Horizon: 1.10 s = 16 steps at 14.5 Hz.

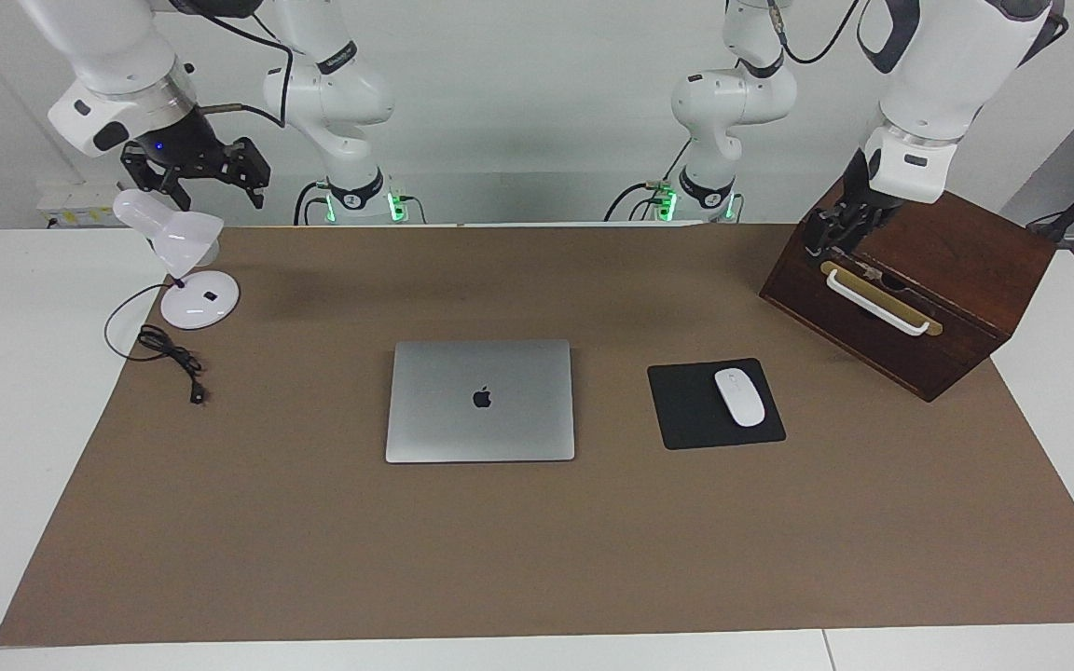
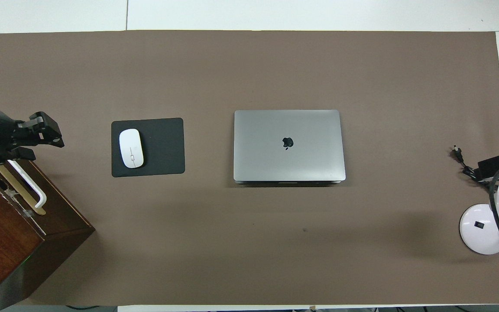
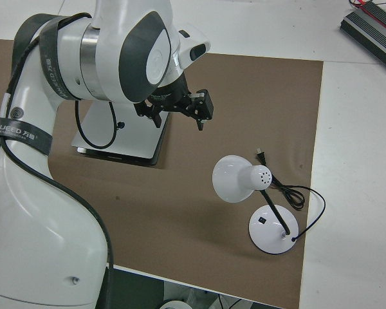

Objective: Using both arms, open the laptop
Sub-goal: 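Move the left gripper over the mouse pad while the right gripper reaches the laptop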

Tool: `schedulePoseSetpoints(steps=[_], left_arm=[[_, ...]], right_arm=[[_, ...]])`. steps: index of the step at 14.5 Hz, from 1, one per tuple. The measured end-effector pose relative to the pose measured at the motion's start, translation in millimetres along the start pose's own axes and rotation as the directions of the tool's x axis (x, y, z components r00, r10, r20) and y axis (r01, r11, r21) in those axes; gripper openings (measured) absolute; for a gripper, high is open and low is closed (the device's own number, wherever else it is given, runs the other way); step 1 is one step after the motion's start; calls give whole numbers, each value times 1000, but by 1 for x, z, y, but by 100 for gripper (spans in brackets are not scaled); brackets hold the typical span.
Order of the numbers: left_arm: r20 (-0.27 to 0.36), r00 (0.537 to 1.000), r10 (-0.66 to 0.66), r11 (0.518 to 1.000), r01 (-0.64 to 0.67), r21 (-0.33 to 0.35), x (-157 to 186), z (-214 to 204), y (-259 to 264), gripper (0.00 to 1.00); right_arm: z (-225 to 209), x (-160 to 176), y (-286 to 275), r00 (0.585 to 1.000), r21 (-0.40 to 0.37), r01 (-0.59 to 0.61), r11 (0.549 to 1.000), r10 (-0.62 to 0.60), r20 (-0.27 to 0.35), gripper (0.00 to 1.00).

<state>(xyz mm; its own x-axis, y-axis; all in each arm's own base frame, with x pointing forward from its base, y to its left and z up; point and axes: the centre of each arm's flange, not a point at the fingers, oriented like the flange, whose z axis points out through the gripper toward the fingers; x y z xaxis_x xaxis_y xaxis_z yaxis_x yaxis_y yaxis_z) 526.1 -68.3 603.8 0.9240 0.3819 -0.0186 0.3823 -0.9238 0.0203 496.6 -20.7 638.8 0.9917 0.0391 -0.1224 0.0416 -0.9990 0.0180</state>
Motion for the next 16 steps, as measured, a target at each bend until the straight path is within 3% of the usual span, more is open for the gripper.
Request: schedulePoseSetpoints(steps=[3,6,10,13,16], left_arm=[[18,997,-79,994,80,-78,-12,18,4,16],[72,972,-223,964,231,-134,-27,31,11,1],[154,931,-330,920,354,-167,-41,53,20,1],[186,881,-436,866,467,-181,-47,76,24,1],[277,821,-500,800,560,-215,-56,94,33,1]], right_arm=[[-8,12,1,995,-10,18,1000,-19,-100,100],[-7,33,7,981,-17,13,1000,-16,-192,100],[11,76,15,949,-17,8,1000,-14,-314,100],[24,104,9,919,59,10,998,15,-395,100],[35,120,1,883,169,2,986,77,-462,100]])
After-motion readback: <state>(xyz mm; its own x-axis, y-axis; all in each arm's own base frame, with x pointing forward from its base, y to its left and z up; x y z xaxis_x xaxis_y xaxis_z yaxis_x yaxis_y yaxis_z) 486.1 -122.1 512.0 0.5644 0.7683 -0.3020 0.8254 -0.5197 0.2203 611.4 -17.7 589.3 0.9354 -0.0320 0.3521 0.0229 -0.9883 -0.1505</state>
